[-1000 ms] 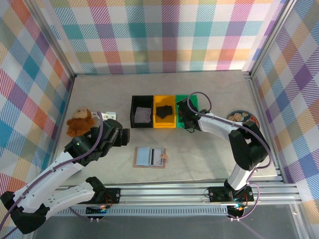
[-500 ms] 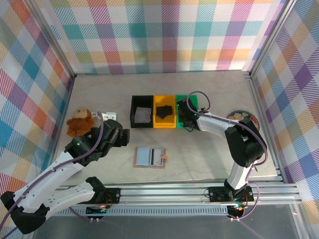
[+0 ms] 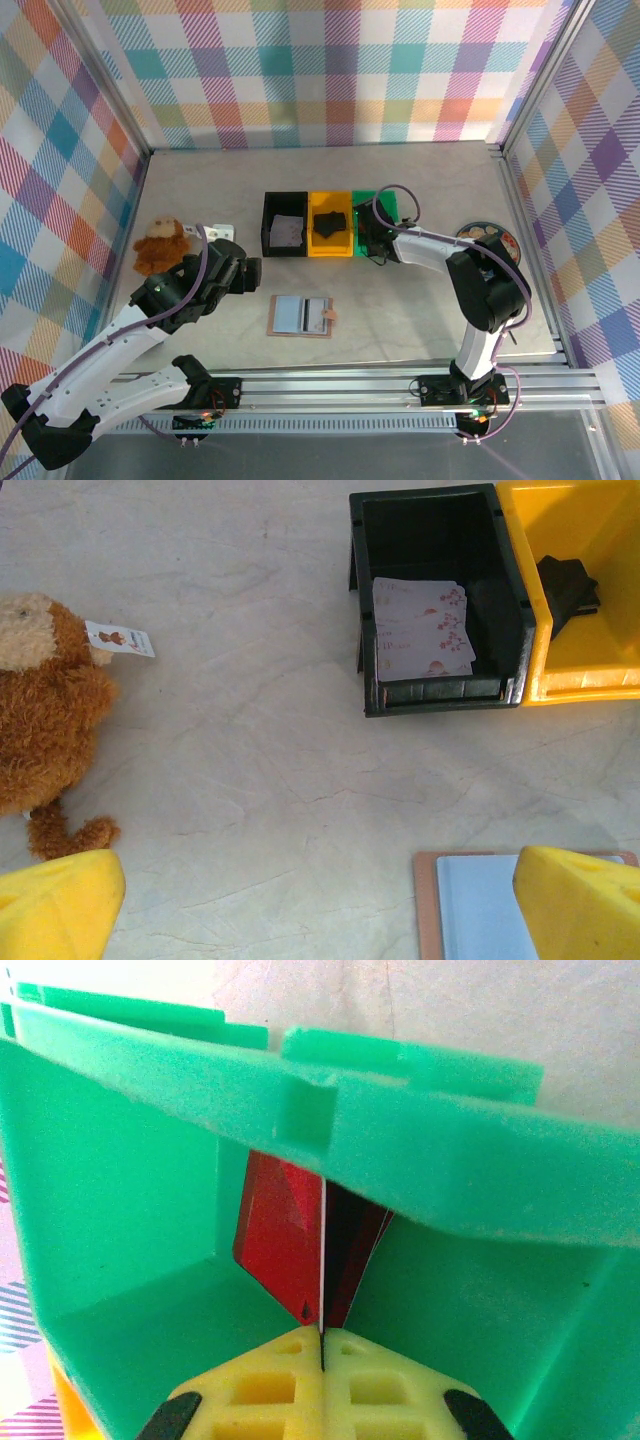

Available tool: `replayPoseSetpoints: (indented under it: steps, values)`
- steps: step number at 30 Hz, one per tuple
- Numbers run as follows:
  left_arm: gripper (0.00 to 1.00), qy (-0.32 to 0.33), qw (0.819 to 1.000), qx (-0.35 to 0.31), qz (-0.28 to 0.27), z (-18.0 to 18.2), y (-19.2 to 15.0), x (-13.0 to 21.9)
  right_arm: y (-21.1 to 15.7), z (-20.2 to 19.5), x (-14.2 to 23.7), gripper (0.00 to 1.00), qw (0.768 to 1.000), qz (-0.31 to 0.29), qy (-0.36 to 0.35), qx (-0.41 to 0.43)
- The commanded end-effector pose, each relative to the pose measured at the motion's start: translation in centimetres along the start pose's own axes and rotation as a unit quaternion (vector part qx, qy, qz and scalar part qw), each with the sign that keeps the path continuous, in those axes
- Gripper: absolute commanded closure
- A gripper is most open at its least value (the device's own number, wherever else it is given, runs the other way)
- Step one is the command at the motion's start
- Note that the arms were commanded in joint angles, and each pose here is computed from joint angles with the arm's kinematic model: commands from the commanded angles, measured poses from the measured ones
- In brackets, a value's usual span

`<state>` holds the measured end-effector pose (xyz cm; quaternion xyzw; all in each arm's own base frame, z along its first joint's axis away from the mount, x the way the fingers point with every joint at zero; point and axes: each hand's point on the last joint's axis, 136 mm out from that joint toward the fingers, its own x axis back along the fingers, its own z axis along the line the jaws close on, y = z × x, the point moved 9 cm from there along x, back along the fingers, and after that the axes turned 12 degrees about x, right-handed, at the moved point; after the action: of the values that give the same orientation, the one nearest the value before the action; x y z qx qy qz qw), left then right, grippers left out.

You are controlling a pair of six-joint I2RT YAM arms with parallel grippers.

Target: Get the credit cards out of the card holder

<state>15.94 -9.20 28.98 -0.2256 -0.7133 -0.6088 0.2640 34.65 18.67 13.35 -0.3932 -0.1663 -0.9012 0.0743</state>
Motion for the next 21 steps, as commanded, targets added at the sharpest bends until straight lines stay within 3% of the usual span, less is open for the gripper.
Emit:
replayPoseSetpoints:
  steps: [1, 21]
  values:
    - [0.00, 0.006, 1.000, -0.011, -0.002, 0.05, -0.18, -0.29, 0.05, -0.77, -0.67, 1.00, 1.000, -0.004, -0.009, 0.003]
    - [0.00, 0.006, 1.000, -0.013, 0.002, -0.02, -0.26, -0.40, -0.25, -1.48, -1.47, 0.98, 1.000, 0.001, -0.026, 0.005]
